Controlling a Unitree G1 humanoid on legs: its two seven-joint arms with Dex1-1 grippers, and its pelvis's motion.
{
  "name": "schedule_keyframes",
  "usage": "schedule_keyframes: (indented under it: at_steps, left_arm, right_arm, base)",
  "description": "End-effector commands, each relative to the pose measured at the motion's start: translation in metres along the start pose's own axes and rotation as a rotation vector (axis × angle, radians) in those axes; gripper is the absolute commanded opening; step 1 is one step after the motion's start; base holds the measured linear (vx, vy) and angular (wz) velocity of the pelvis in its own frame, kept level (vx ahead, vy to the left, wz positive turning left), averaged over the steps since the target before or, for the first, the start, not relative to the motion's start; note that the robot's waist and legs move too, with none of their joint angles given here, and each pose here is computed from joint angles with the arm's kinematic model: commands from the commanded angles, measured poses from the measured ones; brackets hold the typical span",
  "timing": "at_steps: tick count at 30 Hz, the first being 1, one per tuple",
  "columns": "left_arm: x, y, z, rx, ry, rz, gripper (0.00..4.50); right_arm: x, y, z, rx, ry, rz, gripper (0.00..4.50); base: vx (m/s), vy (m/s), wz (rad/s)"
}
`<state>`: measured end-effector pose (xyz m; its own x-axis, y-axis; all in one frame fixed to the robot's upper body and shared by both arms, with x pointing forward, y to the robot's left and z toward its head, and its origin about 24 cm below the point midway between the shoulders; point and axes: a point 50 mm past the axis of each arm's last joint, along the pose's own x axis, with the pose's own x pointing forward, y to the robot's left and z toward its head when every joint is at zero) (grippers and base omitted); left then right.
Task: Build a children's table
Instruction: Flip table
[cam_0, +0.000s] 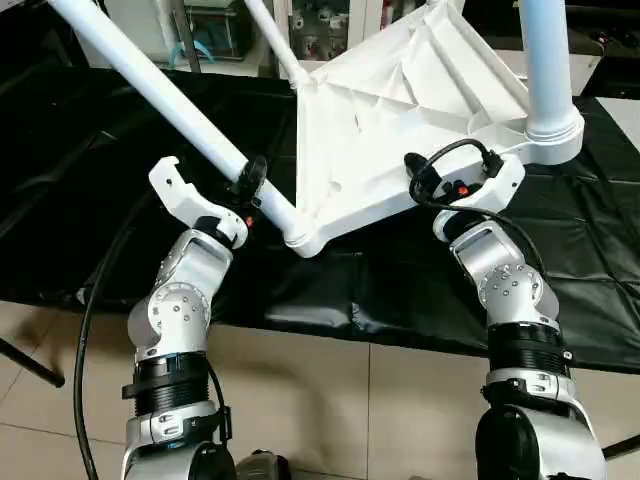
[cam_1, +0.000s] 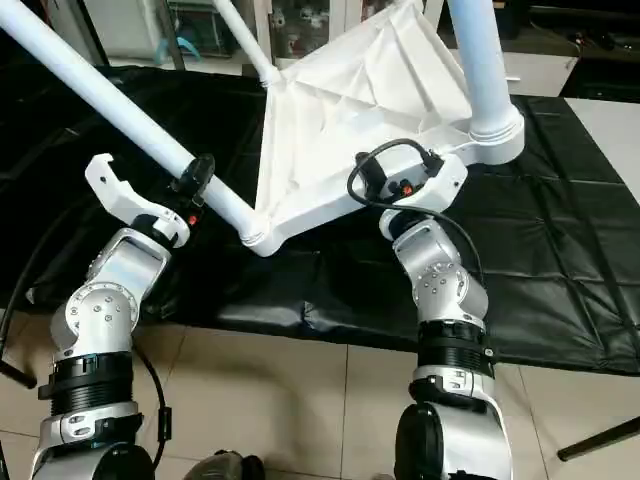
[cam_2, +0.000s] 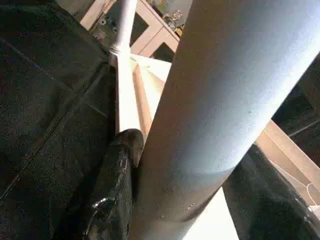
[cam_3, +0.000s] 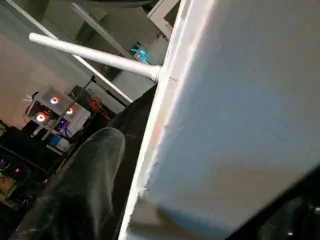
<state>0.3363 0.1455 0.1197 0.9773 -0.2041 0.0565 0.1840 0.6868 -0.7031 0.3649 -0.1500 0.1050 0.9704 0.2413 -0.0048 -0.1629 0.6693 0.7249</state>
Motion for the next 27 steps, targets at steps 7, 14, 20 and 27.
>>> schedule_keyframes:
  at_steps: [7,14,20,27]
  left_arm:
    - [-0.001,-0.007,0.001,-0.066,-0.021,-0.059,2.22]
    - [0.0,-0.007,0.001,-0.069,-0.021,-0.061,2.22]
    - [0.0,-0.004,-0.003,-0.115,0.004,-0.038,2.92]
    - [0.002,0.005,0.002,-0.042,-0.035,0.048,3.34]
  right_arm:
    - [0.004,0.007,0.008,0.007,-0.04,0.04,2.65]
    - [0.004,0.007,0.015,-0.002,-0.075,0.026,2.29]
    - [0.0,0.007,0.034,-0.089,-0.155,-0.021,2.23]
    - [-0.006,0.006,0.062,-0.233,-0.255,-0.097,2.2]
  base:
    - [0.0,0.0,0.0]
    - [0.0,0.0,0.0]
    - [0.0,0.0,0.0]
    - [0.0,0.0,0.0]
